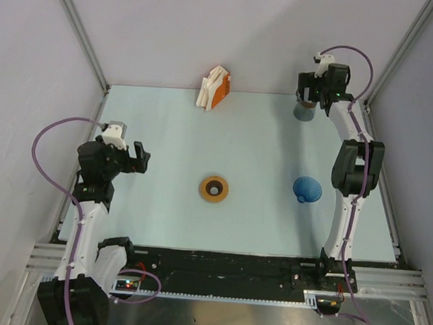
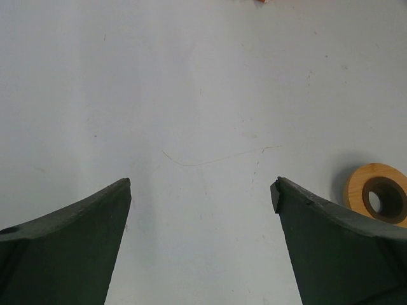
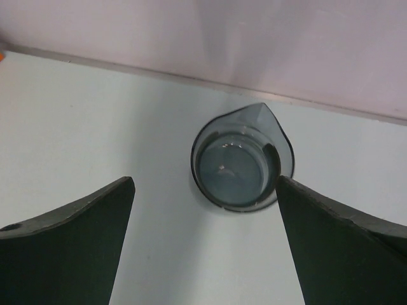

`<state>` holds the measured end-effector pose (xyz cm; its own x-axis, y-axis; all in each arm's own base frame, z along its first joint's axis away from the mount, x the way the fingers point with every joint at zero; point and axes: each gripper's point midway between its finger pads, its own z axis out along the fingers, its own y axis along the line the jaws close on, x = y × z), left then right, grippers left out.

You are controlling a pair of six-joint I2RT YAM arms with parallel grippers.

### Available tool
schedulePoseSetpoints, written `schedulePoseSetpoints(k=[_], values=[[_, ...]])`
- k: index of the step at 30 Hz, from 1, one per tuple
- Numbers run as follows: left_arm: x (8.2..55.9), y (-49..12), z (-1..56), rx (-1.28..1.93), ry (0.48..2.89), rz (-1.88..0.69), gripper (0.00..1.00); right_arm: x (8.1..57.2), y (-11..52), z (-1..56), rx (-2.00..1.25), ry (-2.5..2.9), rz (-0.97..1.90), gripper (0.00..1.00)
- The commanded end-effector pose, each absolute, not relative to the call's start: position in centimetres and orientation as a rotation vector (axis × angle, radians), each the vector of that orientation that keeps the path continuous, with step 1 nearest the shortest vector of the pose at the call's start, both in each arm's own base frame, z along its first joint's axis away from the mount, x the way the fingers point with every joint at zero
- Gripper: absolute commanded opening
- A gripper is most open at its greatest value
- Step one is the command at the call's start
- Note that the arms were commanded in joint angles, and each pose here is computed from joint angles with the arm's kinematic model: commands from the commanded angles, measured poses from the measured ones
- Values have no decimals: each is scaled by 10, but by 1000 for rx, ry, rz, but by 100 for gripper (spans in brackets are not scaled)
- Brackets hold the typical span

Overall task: Place the coffee filter in the dripper
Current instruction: Move the coffee server to the center of the board.

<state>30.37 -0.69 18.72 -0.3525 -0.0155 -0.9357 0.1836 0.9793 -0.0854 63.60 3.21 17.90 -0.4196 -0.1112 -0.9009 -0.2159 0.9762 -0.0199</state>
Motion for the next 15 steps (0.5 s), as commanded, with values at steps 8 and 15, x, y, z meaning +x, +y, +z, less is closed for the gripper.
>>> schedulePoseSetpoints(k=[8, 15], values=[[312, -8, 217, 161, 1841, -200, 98, 653, 15, 151, -144, 2024, -26, 99], [314, -8, 211, 170, 1854, -196, 98, 652, 20, 152, -164, 1987, 37, 100]])
